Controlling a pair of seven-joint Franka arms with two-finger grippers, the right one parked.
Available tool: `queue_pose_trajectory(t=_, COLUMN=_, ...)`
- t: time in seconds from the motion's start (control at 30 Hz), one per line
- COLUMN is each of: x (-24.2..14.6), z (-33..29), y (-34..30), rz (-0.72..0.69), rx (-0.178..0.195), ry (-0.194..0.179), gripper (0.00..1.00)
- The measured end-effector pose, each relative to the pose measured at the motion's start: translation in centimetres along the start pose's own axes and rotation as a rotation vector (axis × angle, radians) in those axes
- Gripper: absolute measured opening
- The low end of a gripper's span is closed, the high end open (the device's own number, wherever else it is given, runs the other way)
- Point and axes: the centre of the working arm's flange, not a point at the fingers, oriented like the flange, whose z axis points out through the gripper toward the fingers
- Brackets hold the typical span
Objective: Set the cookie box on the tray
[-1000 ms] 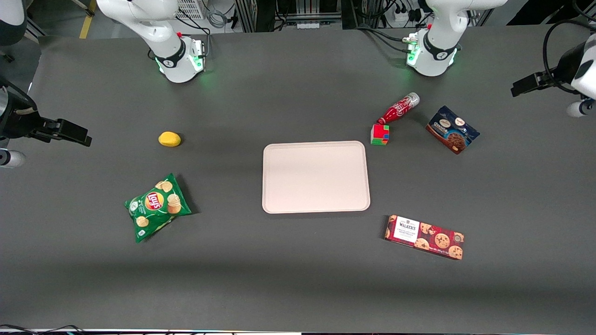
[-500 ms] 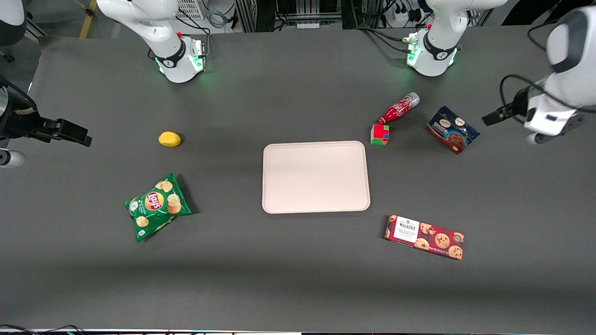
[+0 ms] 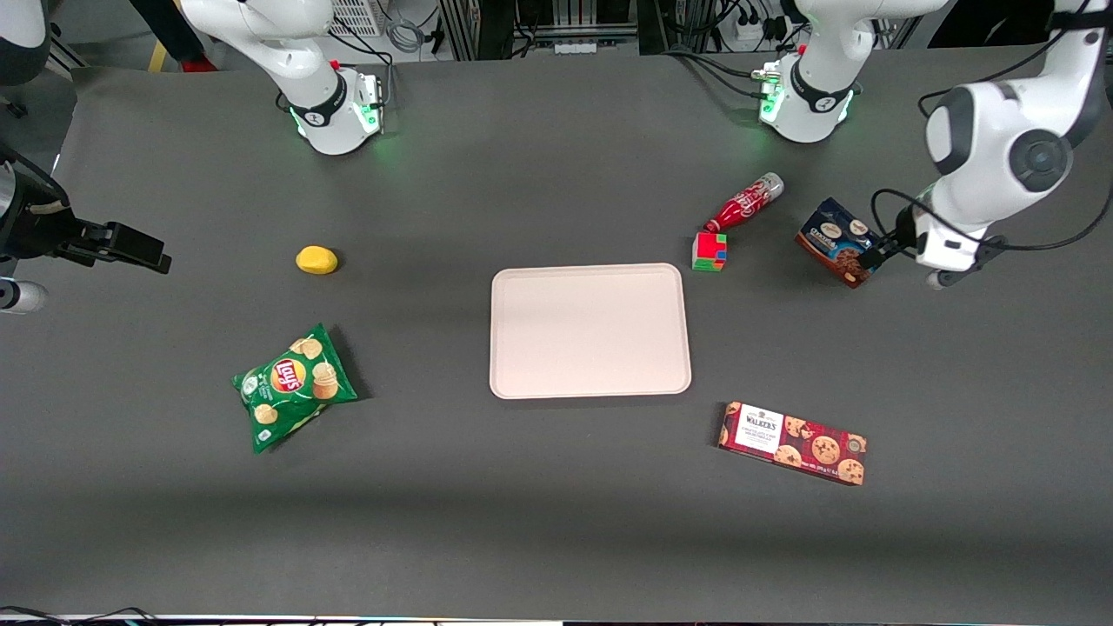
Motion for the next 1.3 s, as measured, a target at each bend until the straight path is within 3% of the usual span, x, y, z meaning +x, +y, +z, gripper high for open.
queue_pose_trajectory(t=0.3, x=-0.7, z=4.9, y=-0.1, rz=0.005, rx=-0.01, ry=0.025, gripper=0.97)
queue_pose_trajectory(t=0.47, x=-0.7, z=5.7, y=-0.1, rz=0.006, rx=-0.006, ry=0.02, gripper=0.71)
queue_pose_trajectory(t=0.5, x=-0.7, z=5.7, y=-0.1, rz=0.006, rx=-0.005, ry=0.019, gripper=0.61)
queue_pose_trajectory(t=0.57, x=-0.7, z=5.7, y=-0.1, rz=0.006, rx=-0.006, ry=0.02, gripper=0.51)
queue_pose_trajectory(t=0.7, x=-0.7, z=5.6, y=0.0, rz=0.007, rx=-0.007, ry=0.022, gripper=0.37)
queue_pose_trajectory(t=0.87, x=-0.5, z=5.3, y=0.2, rz=0.008, rx=-0.01, ry=0.028, gripper=0.26)
queue_pose_trajectory(t=1.07, x=1.0, z=3.0, y=1.1, rz=0.012, rx=-0.013, ry=0.038, gripper=0.26)
queue_pose_trajectory(t=1.3, x=4.3, z=-5.2, y=4.5, rz=0.038, rx=-0.014, ry=0.055, gripper=0.26)
